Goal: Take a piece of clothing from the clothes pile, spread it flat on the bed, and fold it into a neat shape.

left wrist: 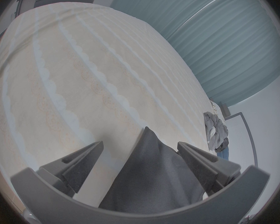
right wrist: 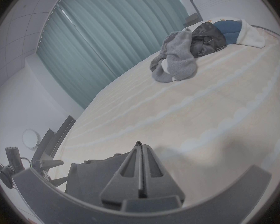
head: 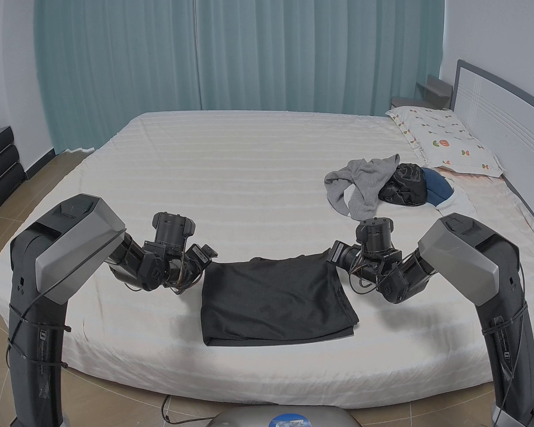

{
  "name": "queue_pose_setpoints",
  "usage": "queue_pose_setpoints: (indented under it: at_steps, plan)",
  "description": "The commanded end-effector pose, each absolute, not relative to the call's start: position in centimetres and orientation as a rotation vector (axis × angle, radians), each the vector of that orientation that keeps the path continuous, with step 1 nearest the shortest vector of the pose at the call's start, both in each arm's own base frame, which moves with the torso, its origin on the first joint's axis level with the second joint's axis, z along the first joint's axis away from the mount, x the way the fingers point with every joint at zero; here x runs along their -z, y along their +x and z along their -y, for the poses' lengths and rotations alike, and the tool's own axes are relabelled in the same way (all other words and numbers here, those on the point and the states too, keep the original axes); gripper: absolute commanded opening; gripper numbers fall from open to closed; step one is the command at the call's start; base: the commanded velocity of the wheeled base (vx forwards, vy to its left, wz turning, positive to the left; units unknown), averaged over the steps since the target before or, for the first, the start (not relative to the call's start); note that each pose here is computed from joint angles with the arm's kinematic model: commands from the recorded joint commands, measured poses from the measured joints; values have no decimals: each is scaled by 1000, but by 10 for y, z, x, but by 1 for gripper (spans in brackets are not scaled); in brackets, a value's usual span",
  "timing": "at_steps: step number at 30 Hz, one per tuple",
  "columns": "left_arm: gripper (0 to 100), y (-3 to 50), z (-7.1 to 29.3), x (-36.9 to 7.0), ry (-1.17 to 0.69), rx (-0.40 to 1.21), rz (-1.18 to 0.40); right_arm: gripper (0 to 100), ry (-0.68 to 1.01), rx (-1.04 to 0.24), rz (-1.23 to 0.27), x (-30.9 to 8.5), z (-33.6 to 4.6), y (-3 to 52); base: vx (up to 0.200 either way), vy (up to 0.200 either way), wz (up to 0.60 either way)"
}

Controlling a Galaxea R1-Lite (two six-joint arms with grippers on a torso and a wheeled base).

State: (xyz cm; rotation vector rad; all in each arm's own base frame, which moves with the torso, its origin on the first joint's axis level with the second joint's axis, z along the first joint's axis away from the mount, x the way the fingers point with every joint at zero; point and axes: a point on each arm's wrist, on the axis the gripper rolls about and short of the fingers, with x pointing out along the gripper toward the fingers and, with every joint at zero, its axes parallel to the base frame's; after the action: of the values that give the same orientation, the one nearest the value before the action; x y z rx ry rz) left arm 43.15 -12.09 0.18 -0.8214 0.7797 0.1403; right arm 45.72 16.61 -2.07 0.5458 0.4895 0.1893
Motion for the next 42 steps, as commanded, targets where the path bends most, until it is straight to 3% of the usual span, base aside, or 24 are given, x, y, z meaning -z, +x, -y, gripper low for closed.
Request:
queue_pose_setpoints:
  at_steps: [1,25,26,35,42]
  plan:
    - [100,433,121,1,-819,-140,-781,0,555,-169,-480,18,-157,459,0,0,0]
    - [100,458,141,13,-804,-91,-746,0,596,-152,-497,24,-155,458,0,0,0]
    - [0,457,143,13,-803,-88,-748,0,596,-154,-498,24,-156,458,0,0,0]
    - [0,457,147,19,-772,-92,-745,0,613,-151,-500,24,-156,458,0,0,0]
    - [0,461,144,18,-760,-194,-665,0,621,-148,-497,24,-155,459,0,0,0]
